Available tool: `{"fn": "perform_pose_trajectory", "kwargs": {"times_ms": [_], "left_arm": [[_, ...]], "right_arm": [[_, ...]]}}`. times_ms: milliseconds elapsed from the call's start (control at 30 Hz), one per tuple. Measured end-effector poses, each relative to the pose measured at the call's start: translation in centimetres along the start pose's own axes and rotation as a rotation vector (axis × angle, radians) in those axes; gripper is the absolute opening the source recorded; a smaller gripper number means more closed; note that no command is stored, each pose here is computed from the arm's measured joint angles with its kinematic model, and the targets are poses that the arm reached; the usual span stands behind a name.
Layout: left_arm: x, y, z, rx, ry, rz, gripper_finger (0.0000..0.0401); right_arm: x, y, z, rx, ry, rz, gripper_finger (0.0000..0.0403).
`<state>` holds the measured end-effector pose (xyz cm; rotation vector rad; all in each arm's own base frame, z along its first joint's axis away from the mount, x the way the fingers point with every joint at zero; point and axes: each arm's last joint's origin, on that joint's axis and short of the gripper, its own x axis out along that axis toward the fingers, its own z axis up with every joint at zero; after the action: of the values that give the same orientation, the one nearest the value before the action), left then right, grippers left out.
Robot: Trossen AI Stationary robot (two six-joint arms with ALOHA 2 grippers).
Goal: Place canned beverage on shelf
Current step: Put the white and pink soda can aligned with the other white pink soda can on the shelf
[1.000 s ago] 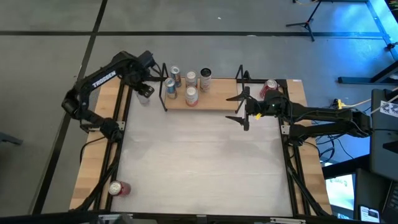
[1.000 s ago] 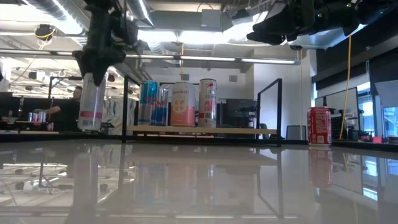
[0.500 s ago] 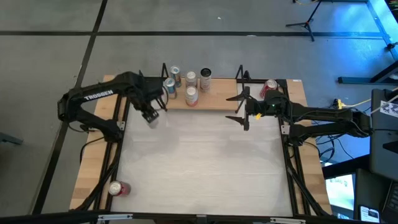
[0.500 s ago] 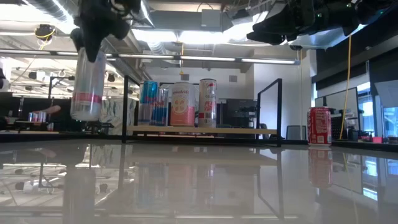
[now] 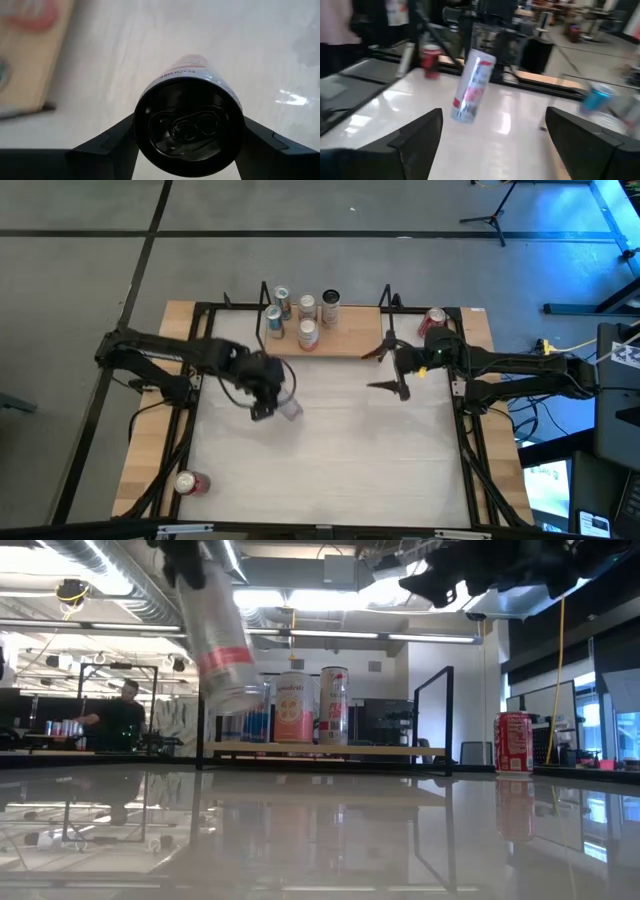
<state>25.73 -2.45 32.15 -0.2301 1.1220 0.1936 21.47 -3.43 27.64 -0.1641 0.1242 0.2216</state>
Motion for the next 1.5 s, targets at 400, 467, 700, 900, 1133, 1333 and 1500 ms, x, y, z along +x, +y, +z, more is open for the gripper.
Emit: {"fn": "perform_pose_trajectory", "kwargs": {"times_ms": [400,467,700,900,1133,1333,1500], "left_arm": [[7.1,-6.6,0.7,0.455,-0.019,0.100,0.0241],[7.9,-7.1,0.7,0.505,-0.010,0.102,0.0241],[8.1,-7.6,0.6,0.422,0.033,0.064,0.0241],[4.6,-7.7,1.5,0.324,0.131,0.029,0.0241],[4.5,-7.7,1.6,0.287,0.155,-0.028,0.0245],[5.6,-7.6,0.9,0.285,0.180,-0.027,0.0258],[6.2,-7.5,0.5,0.287,0.184,-0.026,0.0268]], "right_arm": [[1.8,5.8,0.1,0.005,0.059,0.182,0.0349],[2.4,6.7,-0.3,0.046,0.096,0.194,0.0349],[4.2,9.1,-1.6,0.124,0.189,0.193,0.0349],[5.6,9.6,-2.5,0.164,0.215,0.102,0.0349],[6.6,9.7,-3.8,0.215,0.263,0.069,0.0349],[6.8,9.8,-3.8,0.222,0.252,0.068,0.0349],[6.9,9.7,-3.7,0.215,0.235,0.069,0.0349]]}}
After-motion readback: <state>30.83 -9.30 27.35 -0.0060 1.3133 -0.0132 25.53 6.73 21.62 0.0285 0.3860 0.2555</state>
